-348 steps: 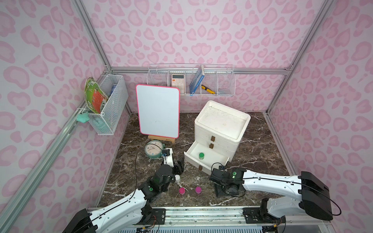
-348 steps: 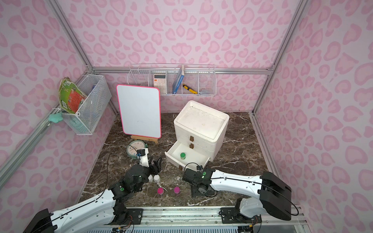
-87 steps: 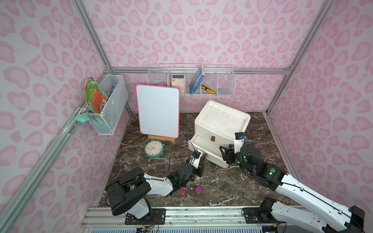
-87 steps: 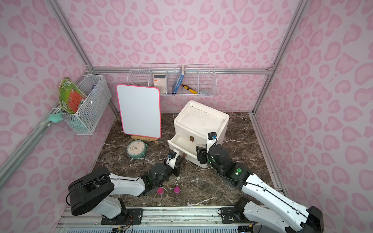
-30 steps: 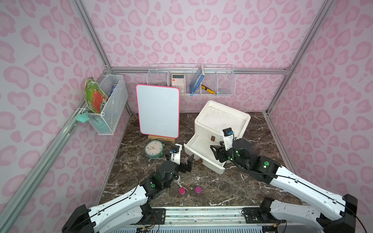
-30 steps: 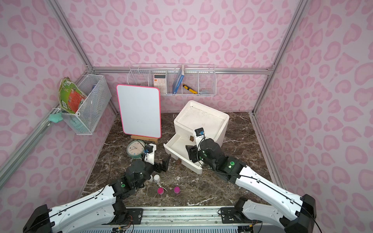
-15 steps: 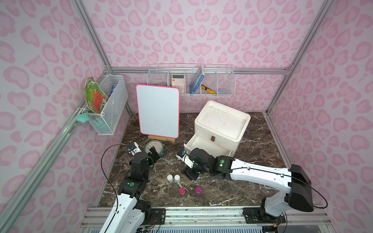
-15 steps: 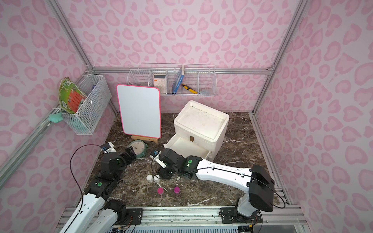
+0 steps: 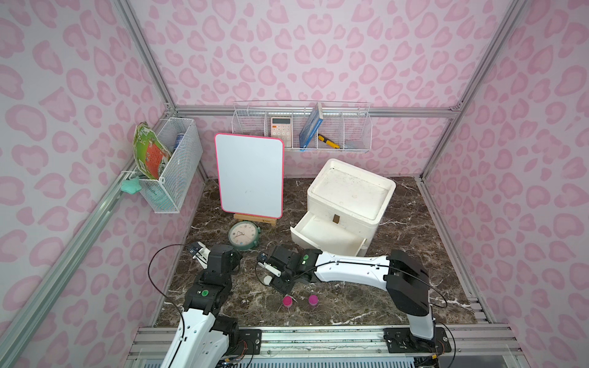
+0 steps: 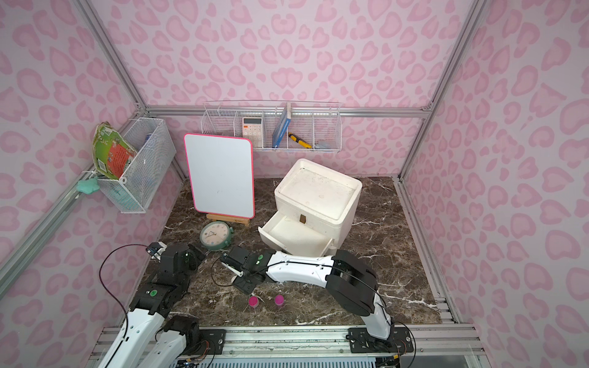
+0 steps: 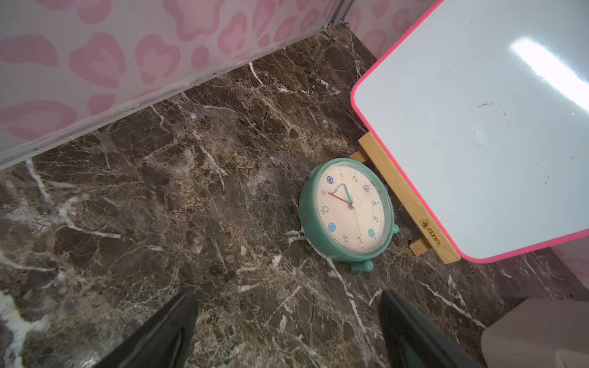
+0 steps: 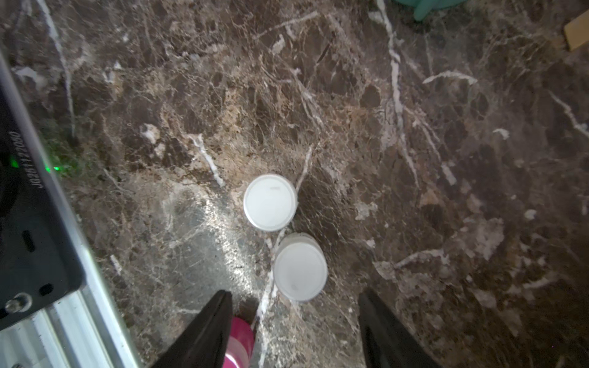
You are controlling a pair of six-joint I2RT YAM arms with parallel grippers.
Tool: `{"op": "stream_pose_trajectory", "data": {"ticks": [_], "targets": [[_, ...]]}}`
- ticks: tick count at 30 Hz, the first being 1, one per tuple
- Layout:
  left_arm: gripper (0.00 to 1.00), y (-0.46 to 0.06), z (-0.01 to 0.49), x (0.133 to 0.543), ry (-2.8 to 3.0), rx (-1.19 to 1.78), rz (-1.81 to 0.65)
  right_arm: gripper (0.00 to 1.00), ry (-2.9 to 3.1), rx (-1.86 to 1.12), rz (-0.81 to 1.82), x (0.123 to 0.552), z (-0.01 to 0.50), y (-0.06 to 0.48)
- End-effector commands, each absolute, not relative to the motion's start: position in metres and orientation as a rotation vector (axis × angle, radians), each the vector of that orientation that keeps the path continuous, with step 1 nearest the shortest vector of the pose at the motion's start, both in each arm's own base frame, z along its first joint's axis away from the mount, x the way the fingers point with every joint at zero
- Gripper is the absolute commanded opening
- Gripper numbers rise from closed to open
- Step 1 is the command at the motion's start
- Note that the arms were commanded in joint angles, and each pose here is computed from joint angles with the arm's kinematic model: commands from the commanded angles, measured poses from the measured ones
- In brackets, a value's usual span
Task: Put the paint cans in the drawer according to color
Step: Pick up the paint can at the center of the board.
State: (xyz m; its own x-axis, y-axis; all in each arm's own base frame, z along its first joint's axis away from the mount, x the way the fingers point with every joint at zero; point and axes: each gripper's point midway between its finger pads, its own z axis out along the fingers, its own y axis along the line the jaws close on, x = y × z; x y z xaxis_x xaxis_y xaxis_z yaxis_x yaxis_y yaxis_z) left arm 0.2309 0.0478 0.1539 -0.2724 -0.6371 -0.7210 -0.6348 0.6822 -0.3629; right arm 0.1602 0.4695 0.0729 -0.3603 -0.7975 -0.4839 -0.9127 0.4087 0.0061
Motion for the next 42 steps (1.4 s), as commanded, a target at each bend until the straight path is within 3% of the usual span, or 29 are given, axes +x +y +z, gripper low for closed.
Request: {"op": "stream_pose_trajectory", "data": {"ticks": [1,29,32,42], "targets": [[0.94,0.052,0.153,0.226,1.967,-1.014,0.024,0.62,2.308,-1.448,0.346,0.161,0.063,0.465],[0.86,0.046,0.151,0.231,1.985,-1.005,-0.016,0.4,2.354,-1.416,0.372,0.171,0.043,0.477],[0.85,0.046,0.153,0.231,1.984,-0.996,-0.015,0.33,2.347,-1.415,0.385,0.171,0.046,0.478],[0.84,0.045,0.163,0.232,1.977,-0.95,-0.021,0.28,2.316,-1.389,0.4,0.174,0.07,0.479]]}}
